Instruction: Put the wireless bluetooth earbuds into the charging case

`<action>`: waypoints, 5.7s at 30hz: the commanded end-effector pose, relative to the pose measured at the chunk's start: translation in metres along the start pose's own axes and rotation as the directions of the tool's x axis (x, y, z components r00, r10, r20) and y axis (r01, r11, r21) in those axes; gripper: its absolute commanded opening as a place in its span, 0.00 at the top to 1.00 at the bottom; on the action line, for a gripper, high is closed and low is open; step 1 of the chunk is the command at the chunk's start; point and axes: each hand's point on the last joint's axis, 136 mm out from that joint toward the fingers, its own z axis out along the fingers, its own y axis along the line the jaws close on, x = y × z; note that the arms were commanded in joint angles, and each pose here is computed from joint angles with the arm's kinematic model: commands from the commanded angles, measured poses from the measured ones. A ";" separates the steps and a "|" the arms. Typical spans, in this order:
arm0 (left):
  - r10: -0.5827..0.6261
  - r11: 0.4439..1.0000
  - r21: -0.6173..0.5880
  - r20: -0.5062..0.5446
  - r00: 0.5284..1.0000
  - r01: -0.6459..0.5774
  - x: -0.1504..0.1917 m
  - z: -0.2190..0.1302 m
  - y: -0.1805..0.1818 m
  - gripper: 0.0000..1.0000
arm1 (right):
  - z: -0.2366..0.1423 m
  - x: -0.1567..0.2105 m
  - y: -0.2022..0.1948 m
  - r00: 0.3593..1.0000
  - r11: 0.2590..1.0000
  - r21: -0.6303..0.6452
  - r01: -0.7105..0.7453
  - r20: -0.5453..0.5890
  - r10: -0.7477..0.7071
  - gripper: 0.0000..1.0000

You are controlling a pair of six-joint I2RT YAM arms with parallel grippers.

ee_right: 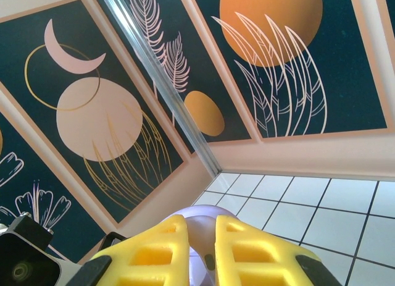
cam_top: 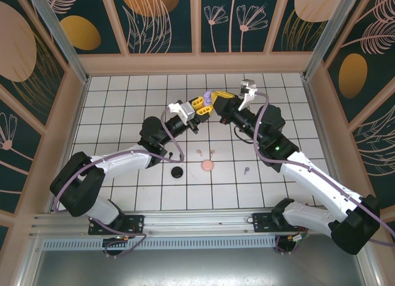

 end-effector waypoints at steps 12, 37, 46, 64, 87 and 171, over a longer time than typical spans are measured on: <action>0.020 1.000 0.017 0.041 0.999 -0.020 -0.016 0.004 -0.003 1.00 | -0.011 -0.023 0.013 0.998 1.000 -0.025 0.008 0.059 -0.007 0.87; 0.013 1.000 0.018 0.037 0.999 -0.014 -0.016 0.006 -0.003 1.00 | 0.000 0.010 0.010 0.999 0.999 -0.041 -0.025 -0.044 0.023 0.88; 0.020 1.000 0.017 0.045 0.999 -0.020 -0.021 0.006 -0.003 1.00 | -0.005 0.029 0.001 0.995 1.000 -0.006 -0.027 -0.095 0.026 0.89; 0.002 1.000 0.024 0.020 1.000 -0.002 -0.012 0.006 -0.004 1.00 | 0.014 0.031 0.011 0.969 0.995 0.014 0.098 -0.231 -0.092 0.66; -0.103 0.993 -0.050 0.049 0.993 0.106 -0.002 -0.009 0.003 1.00 | -0.127 0.069 -0.121 0.912 0.606 0.783 -0.141 -0.136 0.387 0.33; -0.174 0.983 0.070 0.046 0.984 0.171 -0.015 -0.023 -0.021 1.00 | -0.204 0.293 -0.216 0.627 0.180 0.969 0.169 -0.246 0.739 0.63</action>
